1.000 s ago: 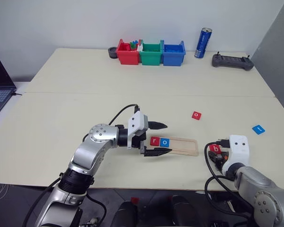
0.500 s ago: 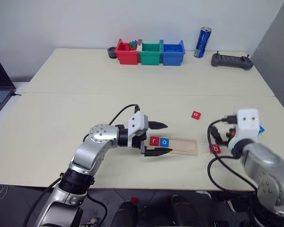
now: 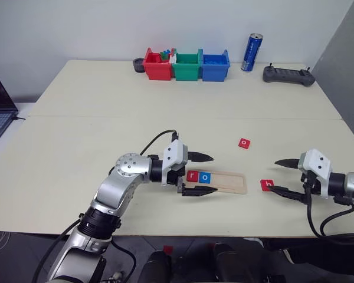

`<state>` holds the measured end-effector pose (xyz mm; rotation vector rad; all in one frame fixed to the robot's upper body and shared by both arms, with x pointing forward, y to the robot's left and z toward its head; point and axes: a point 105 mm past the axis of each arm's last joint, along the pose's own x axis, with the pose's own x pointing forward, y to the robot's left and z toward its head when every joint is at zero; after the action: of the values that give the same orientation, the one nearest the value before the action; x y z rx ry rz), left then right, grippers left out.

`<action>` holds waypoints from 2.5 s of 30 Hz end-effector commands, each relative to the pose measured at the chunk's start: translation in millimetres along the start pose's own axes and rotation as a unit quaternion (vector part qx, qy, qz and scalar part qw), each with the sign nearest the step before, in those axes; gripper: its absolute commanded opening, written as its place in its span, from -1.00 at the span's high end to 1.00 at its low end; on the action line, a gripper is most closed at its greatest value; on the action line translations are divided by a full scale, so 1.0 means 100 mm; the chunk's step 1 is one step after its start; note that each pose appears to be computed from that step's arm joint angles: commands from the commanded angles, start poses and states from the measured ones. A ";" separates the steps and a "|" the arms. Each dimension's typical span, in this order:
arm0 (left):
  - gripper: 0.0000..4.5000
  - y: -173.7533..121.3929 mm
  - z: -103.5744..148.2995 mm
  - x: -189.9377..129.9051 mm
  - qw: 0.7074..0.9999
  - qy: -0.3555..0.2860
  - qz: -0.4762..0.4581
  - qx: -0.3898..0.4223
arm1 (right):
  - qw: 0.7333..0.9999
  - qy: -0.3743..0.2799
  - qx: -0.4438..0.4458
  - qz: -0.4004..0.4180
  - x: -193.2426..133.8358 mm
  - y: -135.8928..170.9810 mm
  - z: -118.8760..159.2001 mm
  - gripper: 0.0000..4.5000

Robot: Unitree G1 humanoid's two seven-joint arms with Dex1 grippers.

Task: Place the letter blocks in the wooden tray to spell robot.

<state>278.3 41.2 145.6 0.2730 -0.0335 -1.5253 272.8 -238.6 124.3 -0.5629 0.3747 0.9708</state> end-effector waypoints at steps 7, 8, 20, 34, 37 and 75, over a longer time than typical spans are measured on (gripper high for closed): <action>-1.00 -0.03 0.05 -0.03 1.000 -0.001 -0.005 0.014 | 0.997 0.011 -0.013 0.072 0.11 0.05 -0.12 -0.98; -1.00 -0.03 0.05 -0.03 1.000 -0.001 -0.005 0.014 | 0.997 0.012 -0.013 0.073 0.14 0.05 -0.13 -0.98; -1.00 -0.06 0.06 -0.06 1.000 0.004 -0.007 0.010 | 0.996 0.027 -0.014 0.078 0.28 0.03 -0.30 -0.82; -1.00 -0.03 0.07 -0.17 1.000 -0.001 0.000 0.022 | 0.997 -0.002 -0.026 0.078 0.32 -0.02 0.05 0.35; -1.00 -0.03 0.03 -0.27 1.000 0.002 0.003 0.025 | 0.996 -0.033 -0.031 0.077 0.42 0.01 0.34 0.35; -1.00 -0.03 -0.06 -0.51 0.998 0.033 0.026 0.037 | 0.991 -0.039 -0.038 0.126 1.11 0.36 0.70 0.35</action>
<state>278.0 95.2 139.4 0.3492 -0.0093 -1.4558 301.8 -111.1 102.0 -0.5242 0.3877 1.2334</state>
